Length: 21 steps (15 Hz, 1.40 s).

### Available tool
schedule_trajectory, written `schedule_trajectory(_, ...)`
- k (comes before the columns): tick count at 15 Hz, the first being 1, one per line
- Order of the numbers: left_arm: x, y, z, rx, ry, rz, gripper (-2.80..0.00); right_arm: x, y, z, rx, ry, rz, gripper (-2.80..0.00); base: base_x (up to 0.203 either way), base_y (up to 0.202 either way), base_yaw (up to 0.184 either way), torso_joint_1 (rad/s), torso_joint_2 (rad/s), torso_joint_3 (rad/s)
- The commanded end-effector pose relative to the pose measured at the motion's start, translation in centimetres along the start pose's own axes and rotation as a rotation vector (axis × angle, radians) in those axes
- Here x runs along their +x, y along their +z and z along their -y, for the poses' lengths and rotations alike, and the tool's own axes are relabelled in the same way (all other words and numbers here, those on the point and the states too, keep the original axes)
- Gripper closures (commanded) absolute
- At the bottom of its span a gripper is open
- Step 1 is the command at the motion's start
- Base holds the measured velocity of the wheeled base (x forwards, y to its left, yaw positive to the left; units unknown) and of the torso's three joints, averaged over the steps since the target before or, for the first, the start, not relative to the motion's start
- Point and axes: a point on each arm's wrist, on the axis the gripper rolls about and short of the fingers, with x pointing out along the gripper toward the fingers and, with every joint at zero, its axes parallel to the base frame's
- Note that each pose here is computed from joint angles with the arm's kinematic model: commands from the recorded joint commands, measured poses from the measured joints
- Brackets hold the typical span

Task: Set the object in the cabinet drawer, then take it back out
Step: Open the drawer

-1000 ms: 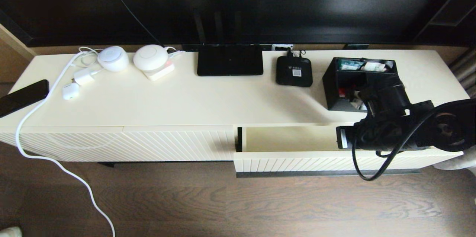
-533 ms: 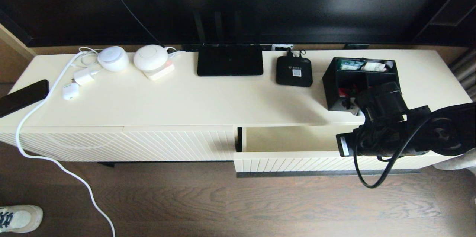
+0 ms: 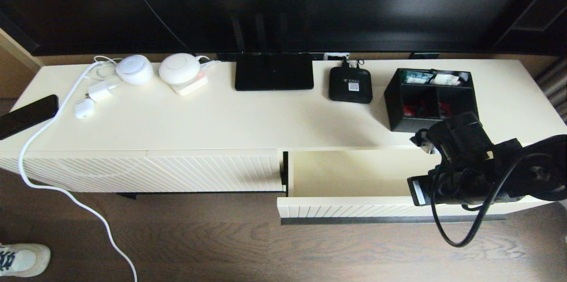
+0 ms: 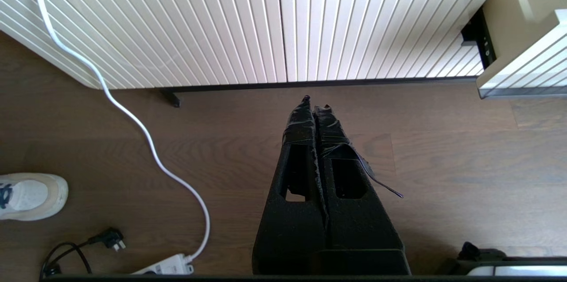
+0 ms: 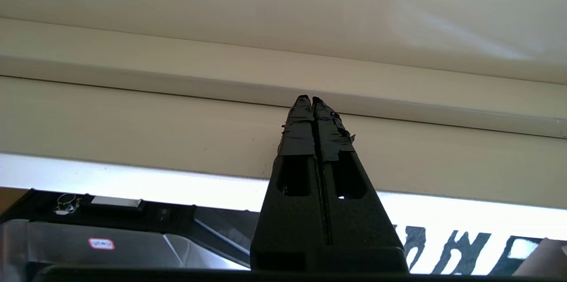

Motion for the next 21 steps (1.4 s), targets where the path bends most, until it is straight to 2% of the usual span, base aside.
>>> schedule_trajectory(1,0.0,0.0,0.0,0.001,0.000,-0.002,0.00,0.0,-1.9,0.2,-0.015,-0.006,-0.055,0.00,0.000,0.000,0.000,0.000,0.00,0.000)
schedule_trajectory(9,0.0,0.0,0.0,0.001,0.000,-0.001,0.00,-1.0,-7.5,0.2,-0.081,0.001,-0.180,0.00,0.000,0.000,0.000,0.000,0.00,0.000)
schedule_trajectory(11,0.0,0.0,0.0,0.001,0.000,-0.003,0.00,-1.5,-8.4,0.1,-0.086,0.008,-0.191,0.00,0.000,0.000,0.000,0.000,0.00,0.000)
schedule_trajectory(13,0.0,0.0,0.0,0.001,0.000,-0.001,0.00,-1.9,-8.9,-0.5,-0.051,0.020,-0.192,0.00,0.000,0.000,0.000,0.000,0.00,0.000)
schedule_trajectory(21,0.0,0.0,0.0,0.001,0.000,-0.002,0.00,-2.4,-11.5,0.1,-0.081,0.007,-0.248,0.00,0.000,0.000,0.000,0.000,0.00,0.000)
